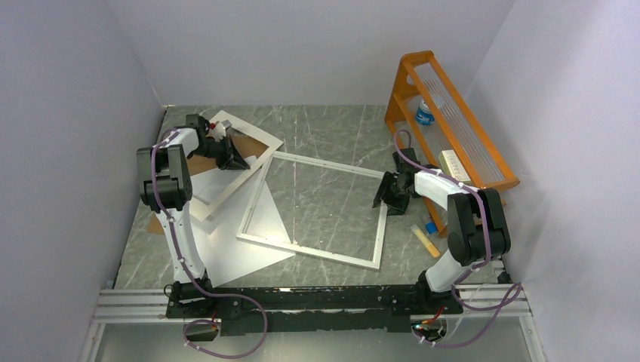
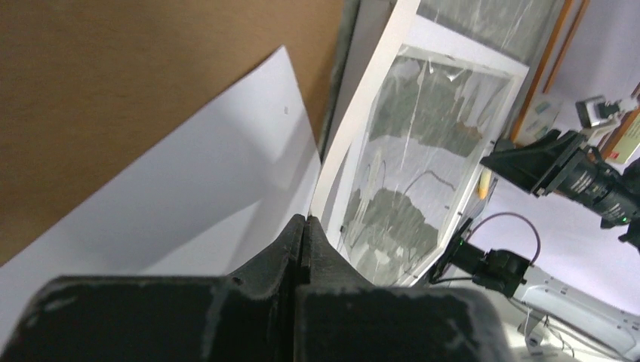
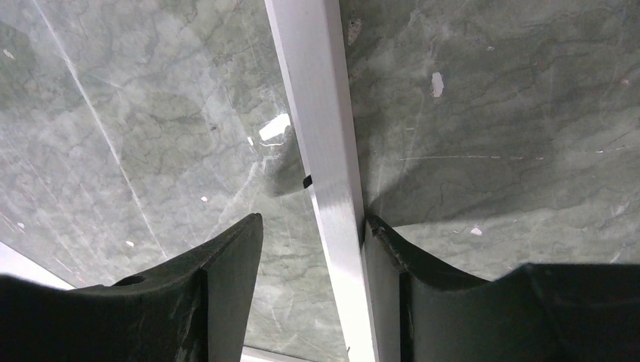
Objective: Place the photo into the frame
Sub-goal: Move the photo frame item to the center of the board.
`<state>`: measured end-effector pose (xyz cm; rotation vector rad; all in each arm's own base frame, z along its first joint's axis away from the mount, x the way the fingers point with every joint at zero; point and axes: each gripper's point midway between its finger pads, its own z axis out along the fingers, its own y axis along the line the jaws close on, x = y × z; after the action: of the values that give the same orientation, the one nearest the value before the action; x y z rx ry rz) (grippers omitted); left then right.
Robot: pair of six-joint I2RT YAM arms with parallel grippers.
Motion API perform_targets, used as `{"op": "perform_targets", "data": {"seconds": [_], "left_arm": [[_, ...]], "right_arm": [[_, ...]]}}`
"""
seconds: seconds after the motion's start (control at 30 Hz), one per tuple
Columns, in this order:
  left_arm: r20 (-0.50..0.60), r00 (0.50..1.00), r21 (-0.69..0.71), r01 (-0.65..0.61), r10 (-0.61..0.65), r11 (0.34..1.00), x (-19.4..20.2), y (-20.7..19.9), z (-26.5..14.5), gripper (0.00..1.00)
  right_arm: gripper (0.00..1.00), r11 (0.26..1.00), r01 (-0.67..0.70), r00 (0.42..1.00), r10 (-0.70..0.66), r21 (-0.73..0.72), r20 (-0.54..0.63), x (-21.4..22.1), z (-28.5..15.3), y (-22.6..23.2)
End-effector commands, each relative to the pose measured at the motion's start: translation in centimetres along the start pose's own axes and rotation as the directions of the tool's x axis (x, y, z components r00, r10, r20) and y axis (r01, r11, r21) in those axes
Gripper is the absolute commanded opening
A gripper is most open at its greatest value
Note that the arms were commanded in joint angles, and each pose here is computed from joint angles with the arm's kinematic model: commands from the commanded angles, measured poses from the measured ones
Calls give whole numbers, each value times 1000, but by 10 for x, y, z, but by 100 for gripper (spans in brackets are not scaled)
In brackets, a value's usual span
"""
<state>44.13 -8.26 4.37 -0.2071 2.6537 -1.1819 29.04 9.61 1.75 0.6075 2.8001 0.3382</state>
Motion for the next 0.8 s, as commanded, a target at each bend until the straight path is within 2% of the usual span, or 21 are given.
{"op": "perform_targets", "data": {"seconds": [0.0, 0.13, 0.23, 0.33, 0.4, 0.47, 0.53, 0.67, 0.77], "left_arm": [[131, 990, -4, -45, 45, 999, -24, -15, -22, 3], [226, 974, -62, 3, 11, 998, -40, -4, -19, 3], [275, 961, -150, 44, -1, 988, -45, 10, -22, 23], [300, 954, -236, 44, 30, 971, -43, 15, -33, 57], [298, 952, -254, 11, 67, 967, -40, 9, -38, 62], [272, 956, -222, -46, 107, 974, -33, -3, -37, 62], [230, 965, -158, -94, 129, 983, -23, -16, -29, 57], [95, 987, -56, -128, 133, 990, 1, -29, -1, 39], [27, 990, -45, -138, 139, 989, 17, -31, 15, 34]], "right_arm": [[56, 1000, 10, 1000, -10, 22, 7, 2, 3, -9], [56, 1000, 4, 1000, -5, 25, 7, 3, 3, -10], [56, 1000, -1, 1000, 1, 27, 9, 3, 3, -11], [56, 1000, -5, 1000, 4, 28, 12, 2, 3, -11], [56, 1000, -6, 1000, 6, 28, 13, 3, 3, -11], [56, 1000, -7, 1000, 6, 24, 13, 2, 3, -10], [56, 1000, -7, 1000, 7, 20, 11, 3, 3, -10], [55, 1000, -5, 1000, 5, -5, 3, 3, 4, -6], [57, 1000, -2, 1000, 2, -31, 8, 2, 2, -1]]}}
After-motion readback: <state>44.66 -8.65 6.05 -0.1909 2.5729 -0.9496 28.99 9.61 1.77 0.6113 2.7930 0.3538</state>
